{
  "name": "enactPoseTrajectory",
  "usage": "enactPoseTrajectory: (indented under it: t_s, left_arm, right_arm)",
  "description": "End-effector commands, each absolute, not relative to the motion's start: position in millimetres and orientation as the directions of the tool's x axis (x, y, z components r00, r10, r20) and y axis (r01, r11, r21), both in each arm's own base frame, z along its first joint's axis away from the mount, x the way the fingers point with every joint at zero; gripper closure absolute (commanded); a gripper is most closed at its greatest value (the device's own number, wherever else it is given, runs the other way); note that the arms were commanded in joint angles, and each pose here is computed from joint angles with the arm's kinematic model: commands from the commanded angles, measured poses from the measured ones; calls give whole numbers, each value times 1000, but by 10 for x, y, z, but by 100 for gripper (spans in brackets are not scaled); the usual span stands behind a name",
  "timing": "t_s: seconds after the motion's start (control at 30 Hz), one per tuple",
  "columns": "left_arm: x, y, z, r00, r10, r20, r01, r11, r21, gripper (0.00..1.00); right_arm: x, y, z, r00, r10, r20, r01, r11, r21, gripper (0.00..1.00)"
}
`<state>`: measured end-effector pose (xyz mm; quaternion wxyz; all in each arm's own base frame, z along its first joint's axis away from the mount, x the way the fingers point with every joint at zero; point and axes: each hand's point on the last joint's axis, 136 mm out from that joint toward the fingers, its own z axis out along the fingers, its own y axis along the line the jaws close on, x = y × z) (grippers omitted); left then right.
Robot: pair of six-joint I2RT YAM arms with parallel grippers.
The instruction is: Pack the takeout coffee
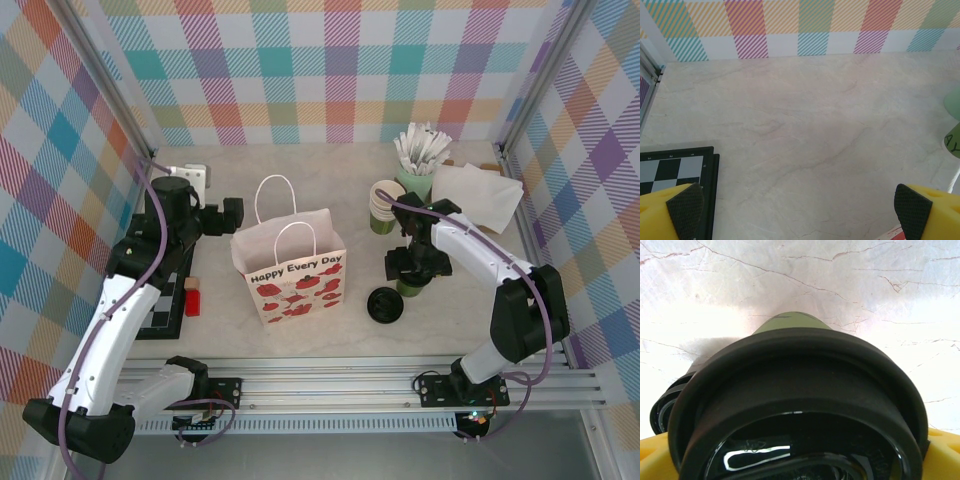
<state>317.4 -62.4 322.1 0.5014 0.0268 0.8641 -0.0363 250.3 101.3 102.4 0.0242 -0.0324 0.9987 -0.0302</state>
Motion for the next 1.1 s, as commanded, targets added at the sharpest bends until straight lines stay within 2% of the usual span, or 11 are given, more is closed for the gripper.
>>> enactPoseTrajectory:
  t_s: [0.0, 0.33, 0.6, 0.77, 0.83, 1.07]
  left_arm:
    - [3101, -598, 3217, -498, -12, -867, 77, 995, -58, 0]
    - [3063, -584, 3219, -492, -20, -870, 72, 995, -64, 0]
    - [3065, -643, 3221, -502, -24, -864, 97, 992, -83, 0]
    - [3082, -762, 3160, -535, -35, -844, 139, 982, -128, 0]
    - [3085, -867, 3118, -556, -27, -830, 184, 971, -155, 0]
    - [3016, -1312, 2964, -588, 66, -806, 403, 888, -221, 4]
  right_arm:
    - [2488, 1010, 1083, -997, -65, -28, -63, 996, -68, 4]
    - [2468, 994, 1033, -998, -70, -4, -69, 994, -81, 7]
    - [2471, 982, 1111, -997, -80, -14, -79, 993, -85, 29]
    - [2524, 933, 1231, -996, -80, -41, -75, 990, -116, 38]
    - [2533, 925, 1301, -996, -77, -41, -71, 990, -124, 46]
    - [2593, 1009, 1781, -998, -4, -68, 2, 996, -86, 46]
